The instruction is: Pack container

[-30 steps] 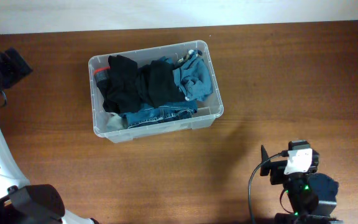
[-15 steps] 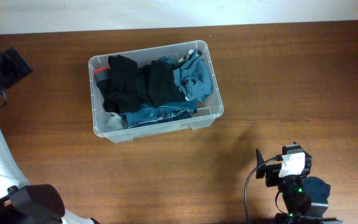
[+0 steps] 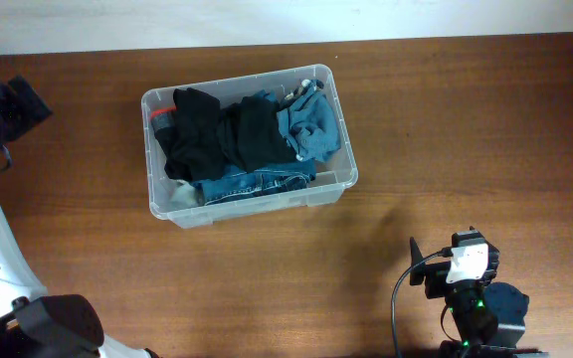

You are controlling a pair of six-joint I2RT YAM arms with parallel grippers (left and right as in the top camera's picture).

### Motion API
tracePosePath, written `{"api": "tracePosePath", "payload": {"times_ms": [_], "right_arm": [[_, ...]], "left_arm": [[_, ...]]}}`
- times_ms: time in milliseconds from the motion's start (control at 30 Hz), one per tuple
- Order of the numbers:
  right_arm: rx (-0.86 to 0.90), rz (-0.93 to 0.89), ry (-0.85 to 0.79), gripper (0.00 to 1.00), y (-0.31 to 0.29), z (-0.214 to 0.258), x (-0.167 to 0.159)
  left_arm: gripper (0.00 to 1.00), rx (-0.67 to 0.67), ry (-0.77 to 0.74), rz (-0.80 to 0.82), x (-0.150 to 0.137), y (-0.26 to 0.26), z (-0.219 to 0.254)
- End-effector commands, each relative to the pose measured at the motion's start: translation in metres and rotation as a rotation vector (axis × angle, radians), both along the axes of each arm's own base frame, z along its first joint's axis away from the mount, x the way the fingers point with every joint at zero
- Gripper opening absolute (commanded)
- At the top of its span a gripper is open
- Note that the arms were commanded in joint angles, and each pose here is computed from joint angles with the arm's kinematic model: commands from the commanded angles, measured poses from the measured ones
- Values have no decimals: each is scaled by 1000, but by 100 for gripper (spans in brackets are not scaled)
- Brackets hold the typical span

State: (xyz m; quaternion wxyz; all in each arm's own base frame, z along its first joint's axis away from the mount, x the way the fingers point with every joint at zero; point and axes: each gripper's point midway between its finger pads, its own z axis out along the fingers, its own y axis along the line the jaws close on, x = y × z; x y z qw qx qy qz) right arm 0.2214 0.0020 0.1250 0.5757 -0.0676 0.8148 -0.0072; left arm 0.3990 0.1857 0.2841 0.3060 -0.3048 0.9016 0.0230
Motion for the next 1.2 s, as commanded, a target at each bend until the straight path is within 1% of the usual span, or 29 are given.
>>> {"api": "tracePosePath", "payload": {"times_ms": [0, 300, 367, 533, 633, 700, 733, 767, 833, 900, 1000, 1100, 1167], "right_arm": [[1, 20, -5, 99, 4, -1, 0], [1, 20, -5, 99, 4, -1, 0], [1, 20, -5, 98, 4, -1, 0], [1, 20, -5, 98, 4, -1, 0], [1, 20, -5, 98, 4, -1, 0], [1, 20, -5, 98, 4, -1, 0], [1, 20, -5, 98, 4, -1, 0], [1, 20, -5, 98, 4, -1, 0], [1, 20, -5, 98, 4, -1, 0], [1, 20, -5, 99, 4, -1, 0], [1, 20, -5, 98, 4, -1, 0], [1, 20, -5, 98, 4, -1, 0], [1, 20, -5, 98, 4, -1, 0]], "left_arm": [[100, 4, -28, 7, -1, 0, 11], [99, 9, -37, 12, -4, 1, 15], [99, 19, -60, 8, -7, -3, 25], [99, 79, -187, -16, -33, -25, 82], [99, 103, -238, -32, -69, -48, 113], [99, 151, -240, -10, -101, -53, 127], [99, 160, -232, 0, -121, -59, 131], [99, 162, -228, 5, -130, -62, 132], [99, 163, -214, 10, -158, -72, 134], [99, 170, -226, 10, -175, -79, 138], [99, 247, -296, -32, -177, -81, 146], [99, 295, -401, -116, -153, -83, 126], [99, 290, -458, -190, -137, -91, 105]]}}
